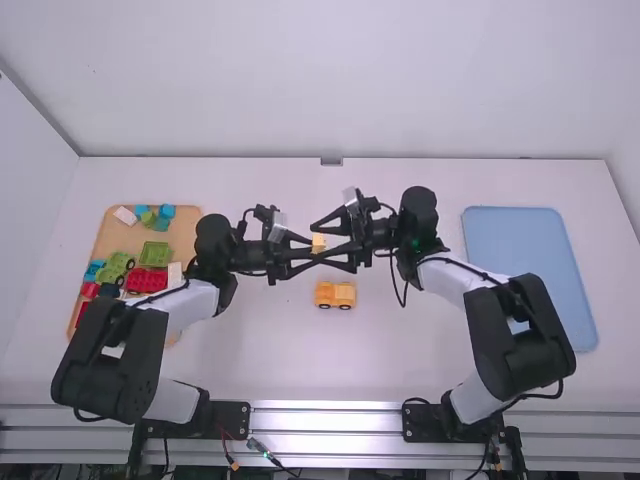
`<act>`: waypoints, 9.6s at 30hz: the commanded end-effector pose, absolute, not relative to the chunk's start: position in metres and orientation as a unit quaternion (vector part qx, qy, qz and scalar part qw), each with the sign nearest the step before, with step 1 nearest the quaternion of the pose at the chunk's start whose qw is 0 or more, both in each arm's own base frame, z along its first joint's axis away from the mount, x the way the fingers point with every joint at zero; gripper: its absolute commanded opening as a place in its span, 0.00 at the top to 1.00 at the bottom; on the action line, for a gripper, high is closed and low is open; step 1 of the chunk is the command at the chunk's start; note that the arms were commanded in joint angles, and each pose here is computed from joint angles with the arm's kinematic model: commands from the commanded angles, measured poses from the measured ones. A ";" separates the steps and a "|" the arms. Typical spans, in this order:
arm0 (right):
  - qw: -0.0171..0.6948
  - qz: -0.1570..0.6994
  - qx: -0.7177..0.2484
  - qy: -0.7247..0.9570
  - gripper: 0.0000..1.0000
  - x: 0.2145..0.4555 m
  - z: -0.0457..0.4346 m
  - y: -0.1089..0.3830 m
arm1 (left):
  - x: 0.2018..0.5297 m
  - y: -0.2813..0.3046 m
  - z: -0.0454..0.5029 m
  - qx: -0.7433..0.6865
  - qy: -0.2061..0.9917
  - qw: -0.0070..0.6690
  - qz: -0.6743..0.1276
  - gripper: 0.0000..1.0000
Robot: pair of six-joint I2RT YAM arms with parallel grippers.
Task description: Assemble lego blocks to make yellow taxi
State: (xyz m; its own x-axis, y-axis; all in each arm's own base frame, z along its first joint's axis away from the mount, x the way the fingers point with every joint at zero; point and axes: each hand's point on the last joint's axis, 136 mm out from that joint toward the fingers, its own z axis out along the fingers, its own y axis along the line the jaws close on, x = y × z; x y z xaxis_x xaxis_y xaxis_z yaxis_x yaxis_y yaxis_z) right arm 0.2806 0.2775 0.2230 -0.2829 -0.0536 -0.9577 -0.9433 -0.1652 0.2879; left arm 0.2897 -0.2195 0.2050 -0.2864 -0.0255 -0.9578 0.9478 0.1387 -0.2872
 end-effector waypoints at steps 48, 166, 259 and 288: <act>0.265 0.181 -0.434 0.842 1.00 0.348 0.133 0.248 | 0.364 -0.092 0.101 0.068 0.917 0.292 -0.263 0.01; 0.357 0.161 -0.411 0.824 0.01 0.343 0.141 0.128 | 0.349 -0.106 0.114 0.409 0.878 0.242 -0.055 0.01; 0.443 0.301 -0.491 0.687 0.01 0.295 0.148 0.117 | 0.305 -0.151 -0.023 -0.174 0.981 0.045 -0.070 0.95; 0.446 0.308 -0.491 0.682 0.01 0.294 0.150 0.119 | 0.283 -0.131 -0.026 -0.718 0.696 0.000 -0.020 0.94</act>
